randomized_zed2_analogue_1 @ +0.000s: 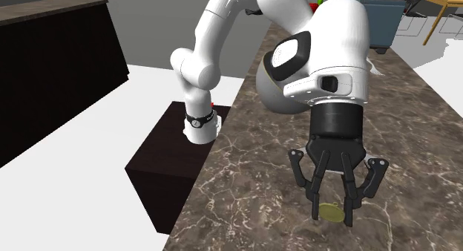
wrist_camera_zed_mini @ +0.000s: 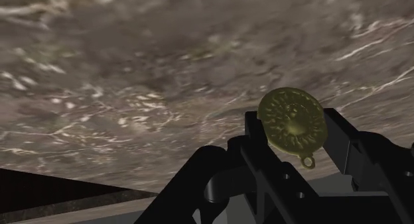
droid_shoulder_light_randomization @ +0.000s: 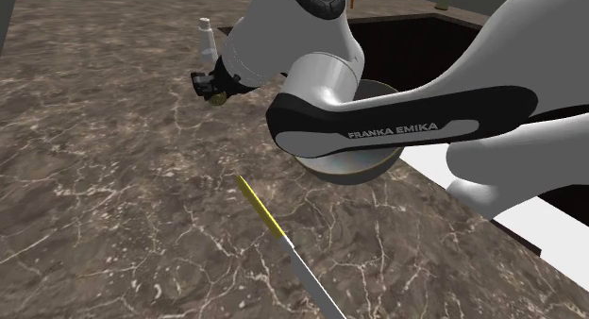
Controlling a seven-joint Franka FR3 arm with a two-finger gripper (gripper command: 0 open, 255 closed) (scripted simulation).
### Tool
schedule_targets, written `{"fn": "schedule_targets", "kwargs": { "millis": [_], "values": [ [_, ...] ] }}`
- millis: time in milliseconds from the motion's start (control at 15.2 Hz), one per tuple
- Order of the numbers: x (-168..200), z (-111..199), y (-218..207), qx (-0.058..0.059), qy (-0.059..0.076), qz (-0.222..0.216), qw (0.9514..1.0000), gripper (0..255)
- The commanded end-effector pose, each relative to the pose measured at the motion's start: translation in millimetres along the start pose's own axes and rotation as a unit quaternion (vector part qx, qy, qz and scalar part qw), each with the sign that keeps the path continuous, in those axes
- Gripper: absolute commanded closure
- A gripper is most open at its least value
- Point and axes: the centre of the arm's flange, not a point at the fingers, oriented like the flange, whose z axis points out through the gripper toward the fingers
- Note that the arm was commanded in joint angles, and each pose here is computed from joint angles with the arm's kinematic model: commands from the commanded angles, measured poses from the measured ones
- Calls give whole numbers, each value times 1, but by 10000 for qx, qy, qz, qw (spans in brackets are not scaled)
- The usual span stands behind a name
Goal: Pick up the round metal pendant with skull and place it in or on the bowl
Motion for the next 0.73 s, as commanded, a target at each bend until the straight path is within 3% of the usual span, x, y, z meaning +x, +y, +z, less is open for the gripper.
{"fn": "schedule_targets", "kwargs": {
  "millis": [0,660],
  "values": [
    [0,0,0,-1,0,-1,10000,255],
    [37,-36,-8,-1,0,-1,10000,255]
  ]
}}
